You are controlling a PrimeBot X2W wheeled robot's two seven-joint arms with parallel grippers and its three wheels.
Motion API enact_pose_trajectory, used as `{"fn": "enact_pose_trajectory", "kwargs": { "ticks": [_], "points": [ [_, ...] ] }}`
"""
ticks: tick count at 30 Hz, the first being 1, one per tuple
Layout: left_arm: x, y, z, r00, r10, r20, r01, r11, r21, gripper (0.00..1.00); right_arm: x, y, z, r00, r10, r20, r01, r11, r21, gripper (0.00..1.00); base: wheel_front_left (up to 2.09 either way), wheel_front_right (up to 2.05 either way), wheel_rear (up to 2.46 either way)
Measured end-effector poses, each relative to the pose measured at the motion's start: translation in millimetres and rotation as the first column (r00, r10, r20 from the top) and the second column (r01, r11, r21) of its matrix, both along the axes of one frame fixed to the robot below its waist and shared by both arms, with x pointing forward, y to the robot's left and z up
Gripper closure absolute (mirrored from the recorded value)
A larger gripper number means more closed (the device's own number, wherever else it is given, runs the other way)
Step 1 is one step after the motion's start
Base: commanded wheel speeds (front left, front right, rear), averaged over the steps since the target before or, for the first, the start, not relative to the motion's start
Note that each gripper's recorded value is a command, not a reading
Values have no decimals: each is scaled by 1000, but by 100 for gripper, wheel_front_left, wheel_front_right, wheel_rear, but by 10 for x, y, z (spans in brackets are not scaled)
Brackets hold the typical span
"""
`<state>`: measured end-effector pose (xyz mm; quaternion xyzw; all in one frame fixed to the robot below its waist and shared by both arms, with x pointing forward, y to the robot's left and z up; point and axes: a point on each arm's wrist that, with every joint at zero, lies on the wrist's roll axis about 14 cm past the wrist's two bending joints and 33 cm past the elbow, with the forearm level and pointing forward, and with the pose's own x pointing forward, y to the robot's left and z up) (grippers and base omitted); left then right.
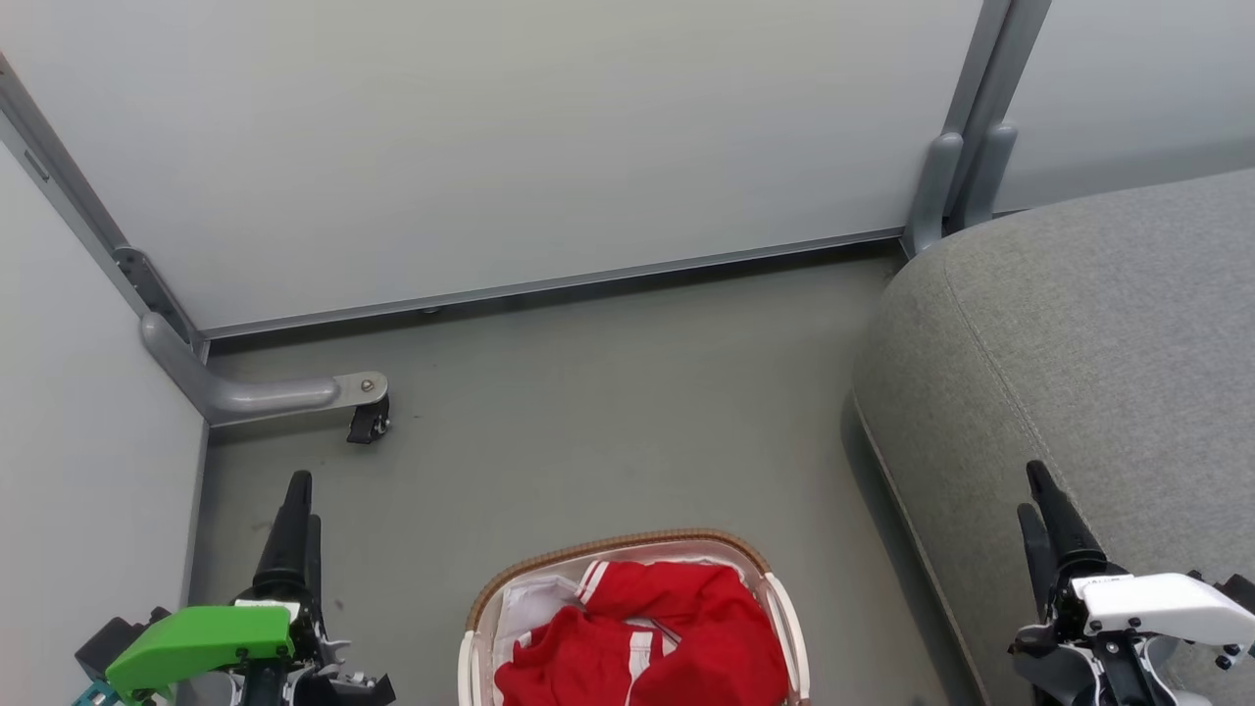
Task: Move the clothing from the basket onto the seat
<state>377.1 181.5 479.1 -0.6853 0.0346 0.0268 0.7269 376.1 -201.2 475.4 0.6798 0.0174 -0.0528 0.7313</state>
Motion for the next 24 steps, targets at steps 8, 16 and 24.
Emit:
{"fn": "enact_pose_trajectory", "kwargs": {
  "ticks": [8, 16, 24],
  "points": [
    [11, -5, 52, 1000, -2, 17, 0, 992, 126, 0, 21, -91, 86, 999, -26, 20, 28, 992, -123, 0, 0, 0, 0],
    [19, -16, 111, 999, -10, 38, 0, 966, 260, 0, 33, -141, 133, 999, -28, 24, 34, 955, -294, 0, 0, 0, 0],
    [24, -39, 151, 998, -25, 49, 3, 916, 401, 0, 62, -95, 221, 999, 4, 37, 15, 870, -492, 0, 0, 0, 0]
  ]
}}
